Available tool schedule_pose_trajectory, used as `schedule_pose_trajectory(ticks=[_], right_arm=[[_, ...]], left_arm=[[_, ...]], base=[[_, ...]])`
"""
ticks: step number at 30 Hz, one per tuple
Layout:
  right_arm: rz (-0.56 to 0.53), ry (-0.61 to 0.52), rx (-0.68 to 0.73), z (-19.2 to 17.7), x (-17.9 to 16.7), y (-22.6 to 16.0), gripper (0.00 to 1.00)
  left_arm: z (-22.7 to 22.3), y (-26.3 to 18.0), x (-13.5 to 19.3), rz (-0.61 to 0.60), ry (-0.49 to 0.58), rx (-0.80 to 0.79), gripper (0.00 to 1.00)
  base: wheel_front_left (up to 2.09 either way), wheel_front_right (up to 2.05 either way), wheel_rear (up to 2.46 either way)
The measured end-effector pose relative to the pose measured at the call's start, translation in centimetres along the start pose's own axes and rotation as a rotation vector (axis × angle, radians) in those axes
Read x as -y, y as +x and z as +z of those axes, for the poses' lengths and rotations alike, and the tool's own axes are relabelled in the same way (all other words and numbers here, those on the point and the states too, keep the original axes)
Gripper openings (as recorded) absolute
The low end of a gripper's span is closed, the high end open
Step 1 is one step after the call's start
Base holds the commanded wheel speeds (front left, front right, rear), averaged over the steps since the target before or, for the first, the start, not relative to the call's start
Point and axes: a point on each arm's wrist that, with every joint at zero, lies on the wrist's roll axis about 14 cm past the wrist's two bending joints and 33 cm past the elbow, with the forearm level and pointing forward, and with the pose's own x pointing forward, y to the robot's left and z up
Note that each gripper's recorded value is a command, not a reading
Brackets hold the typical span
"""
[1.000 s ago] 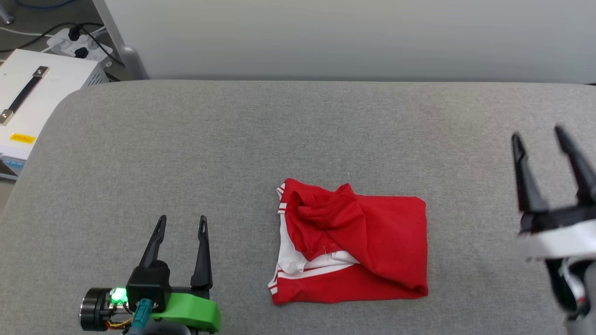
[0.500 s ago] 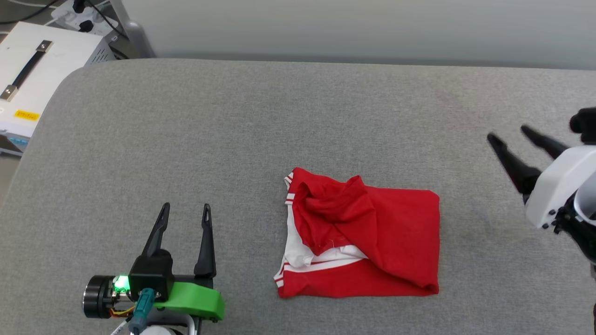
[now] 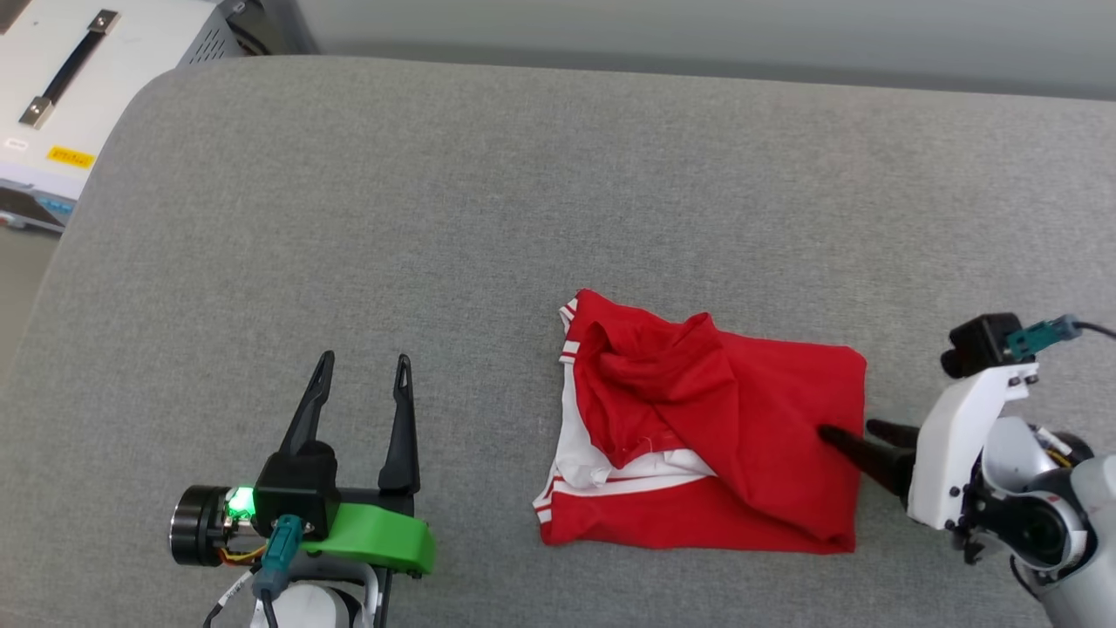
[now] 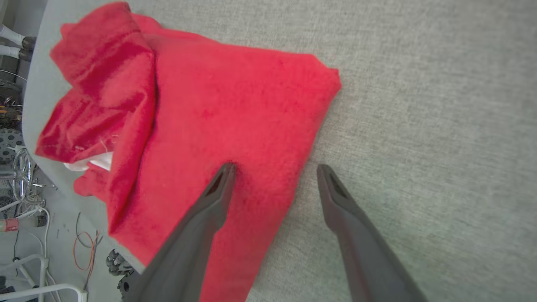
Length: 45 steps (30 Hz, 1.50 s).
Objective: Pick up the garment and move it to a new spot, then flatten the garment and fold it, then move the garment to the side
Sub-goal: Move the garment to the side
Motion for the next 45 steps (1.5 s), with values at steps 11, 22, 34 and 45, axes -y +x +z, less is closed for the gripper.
schedule_pose_trajectory(ticks=[11, 22, 34, 45], right_arm=[[0.087, 0.029, -0.116, -3.8, -2.2, 3.3, 1.00], [0.094, -0.079, 0.094, 0.3, -3.1, 2.9, 0.00], [-0.032, -0.467, 0.293, 7.1, -1.9, -3.7, 0.00], [-0.393, -0.368, 0.284, 6.7, 9.5, -12.4, 0.00]], left_arm=[[-0.7, 0.2, -0.9, 0.025, 0.008, -0.022, 1.00], [-0.1, -0.1, -1.1, 0.033, 0.005, -0.007, 1.00], [0.5, 1.1, 1.5, -0.037, -0.016, 0.023, 1.00], [0.1, 5.9, 8.4, -0.252, -0.037, 0.060, 1.00]], base=[[0.00, 0.00, 0.00], [0.00, 0.00, 0.00], [0.00, 0.00, 0.00], [0.00, 0.00, 0.00]])
